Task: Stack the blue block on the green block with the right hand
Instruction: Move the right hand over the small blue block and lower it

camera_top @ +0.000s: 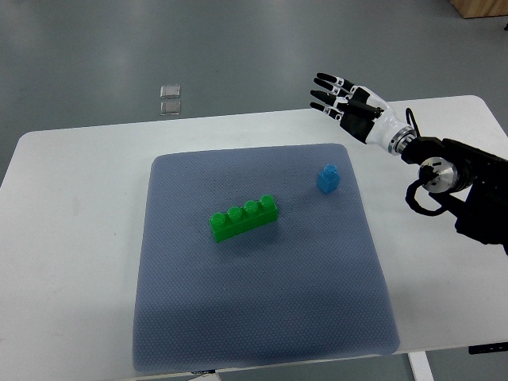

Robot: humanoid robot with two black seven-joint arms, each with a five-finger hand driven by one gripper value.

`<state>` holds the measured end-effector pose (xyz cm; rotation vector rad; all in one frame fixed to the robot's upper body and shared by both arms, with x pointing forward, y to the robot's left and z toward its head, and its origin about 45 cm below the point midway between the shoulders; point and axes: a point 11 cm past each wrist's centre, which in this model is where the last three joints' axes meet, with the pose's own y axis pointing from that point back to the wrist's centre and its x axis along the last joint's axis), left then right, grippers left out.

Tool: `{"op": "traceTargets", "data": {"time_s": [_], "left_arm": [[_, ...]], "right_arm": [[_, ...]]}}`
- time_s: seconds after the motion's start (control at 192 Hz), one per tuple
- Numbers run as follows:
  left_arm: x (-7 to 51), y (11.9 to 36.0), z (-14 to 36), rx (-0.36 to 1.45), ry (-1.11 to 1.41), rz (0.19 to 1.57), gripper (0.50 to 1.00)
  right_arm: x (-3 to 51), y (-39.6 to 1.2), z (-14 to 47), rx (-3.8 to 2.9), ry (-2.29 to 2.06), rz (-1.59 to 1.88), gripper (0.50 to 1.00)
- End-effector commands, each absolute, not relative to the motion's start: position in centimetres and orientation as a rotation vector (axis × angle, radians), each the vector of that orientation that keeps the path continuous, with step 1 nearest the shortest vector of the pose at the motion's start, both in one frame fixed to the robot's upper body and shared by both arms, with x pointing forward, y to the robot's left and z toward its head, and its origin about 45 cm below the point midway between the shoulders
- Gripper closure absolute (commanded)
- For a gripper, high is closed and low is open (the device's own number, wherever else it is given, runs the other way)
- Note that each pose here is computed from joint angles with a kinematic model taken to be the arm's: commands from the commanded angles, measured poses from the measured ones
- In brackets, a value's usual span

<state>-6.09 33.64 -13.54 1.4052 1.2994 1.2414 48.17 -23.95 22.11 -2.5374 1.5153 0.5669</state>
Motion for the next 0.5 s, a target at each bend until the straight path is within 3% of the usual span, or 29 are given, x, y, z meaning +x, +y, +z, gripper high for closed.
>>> {"op": "traceTargets", "data": {"time_s": [0.0, 0.291, 0.353, 0.358, 0.483, 0.494], "left_arm": [[-6.1, 33.6, -13.5, 1.405, 1.299, 1.242, 0.5], [-6.1, 33.6, -13.5, 1.403, 1.301, 1.242, 0.5], [-6.1, 33.6, -13.5, 1.404, 1.3, 1.243, 0.5], [-6.1, 33.6, -13.5, 1.404, 1.3, 1.243, 0.5], [-6.1, 33.6, -13.5, 1.404, 1.3, 1.243, 0.5], [-6.1, 33.6, -13.5, 1.404, 1.3, 1.243, 0.5]], "right_arm": [[49.4, -23.8, 25.8, -2.786, 1.47, 0.322, 0.583], [49.9, -21.3, 33.3, -3.606, 1.217, -0.666, 0.583], [49.9, -21.3, 33.5, -3.626, 1.205, -0.7, 0.583], [49.5, -21.0, 34.2, -3.712, 1.134, -0.841, 0.583], [48.9, -19.9, 35.5, -3.815, 0.982, -1.047, 0.581], [48.2, -19.7, 35.6, -3.909, 0.843, -1.205, 0.583]]}}
